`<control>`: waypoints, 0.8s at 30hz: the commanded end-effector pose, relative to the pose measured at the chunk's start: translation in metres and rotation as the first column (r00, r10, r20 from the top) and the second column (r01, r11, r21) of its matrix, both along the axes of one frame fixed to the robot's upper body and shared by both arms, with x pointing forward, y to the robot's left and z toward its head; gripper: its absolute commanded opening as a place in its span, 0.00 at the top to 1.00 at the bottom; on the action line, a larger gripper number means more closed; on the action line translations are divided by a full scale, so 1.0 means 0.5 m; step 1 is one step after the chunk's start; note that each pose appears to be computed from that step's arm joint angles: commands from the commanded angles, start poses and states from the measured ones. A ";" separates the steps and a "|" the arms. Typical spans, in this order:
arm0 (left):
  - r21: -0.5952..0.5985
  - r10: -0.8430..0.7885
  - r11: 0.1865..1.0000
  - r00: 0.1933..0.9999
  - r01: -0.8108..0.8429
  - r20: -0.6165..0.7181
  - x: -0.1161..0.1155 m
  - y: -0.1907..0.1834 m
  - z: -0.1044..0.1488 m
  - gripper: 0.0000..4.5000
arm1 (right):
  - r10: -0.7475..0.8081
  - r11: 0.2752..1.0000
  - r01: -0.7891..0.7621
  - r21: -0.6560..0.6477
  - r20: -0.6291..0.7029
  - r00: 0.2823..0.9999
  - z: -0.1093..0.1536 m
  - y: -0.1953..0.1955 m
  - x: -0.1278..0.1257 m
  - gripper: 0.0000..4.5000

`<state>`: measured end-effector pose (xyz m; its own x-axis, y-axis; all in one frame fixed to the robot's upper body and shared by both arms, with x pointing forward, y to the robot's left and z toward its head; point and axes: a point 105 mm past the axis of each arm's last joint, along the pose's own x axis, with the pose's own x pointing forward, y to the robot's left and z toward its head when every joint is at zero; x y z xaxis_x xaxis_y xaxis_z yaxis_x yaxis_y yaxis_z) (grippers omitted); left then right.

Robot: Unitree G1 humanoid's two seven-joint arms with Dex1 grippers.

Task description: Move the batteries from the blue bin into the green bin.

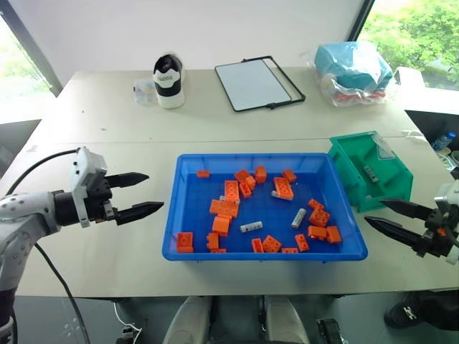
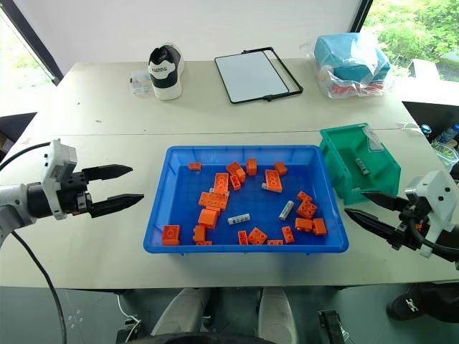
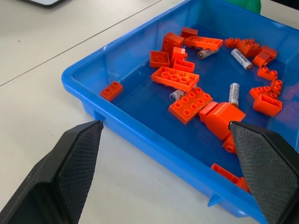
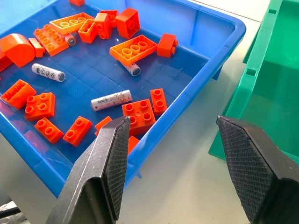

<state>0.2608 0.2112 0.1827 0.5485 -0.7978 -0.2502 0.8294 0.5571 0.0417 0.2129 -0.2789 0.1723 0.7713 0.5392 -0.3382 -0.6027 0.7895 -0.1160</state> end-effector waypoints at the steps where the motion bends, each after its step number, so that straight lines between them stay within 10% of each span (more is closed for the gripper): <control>1: 0.006 -0.007 1.000 0.997 0.006 0.071 -0.001 -0.001 0.026 0.00 | 0.007 1.000 -0.006 -0.003 0.033 0.999 0.006 0.003 -0.002 0.33; 19: -0.021 -0.057 0.998 0.996 0.058 0.065 0.006 -0.029 0.036 0.00 | 0.119 0.993 -0.117 -0.035 0.042 0.992 0.043 0.063 0.034 0.33; 24: -0.022 -0.093 0.995 0.994 0.095 0.053 0.001 -0.040 0.040 0.00 | 0.179 0.984 -0.178 -0.031 0.056 0.982 0.053 0.148 0.083 0.01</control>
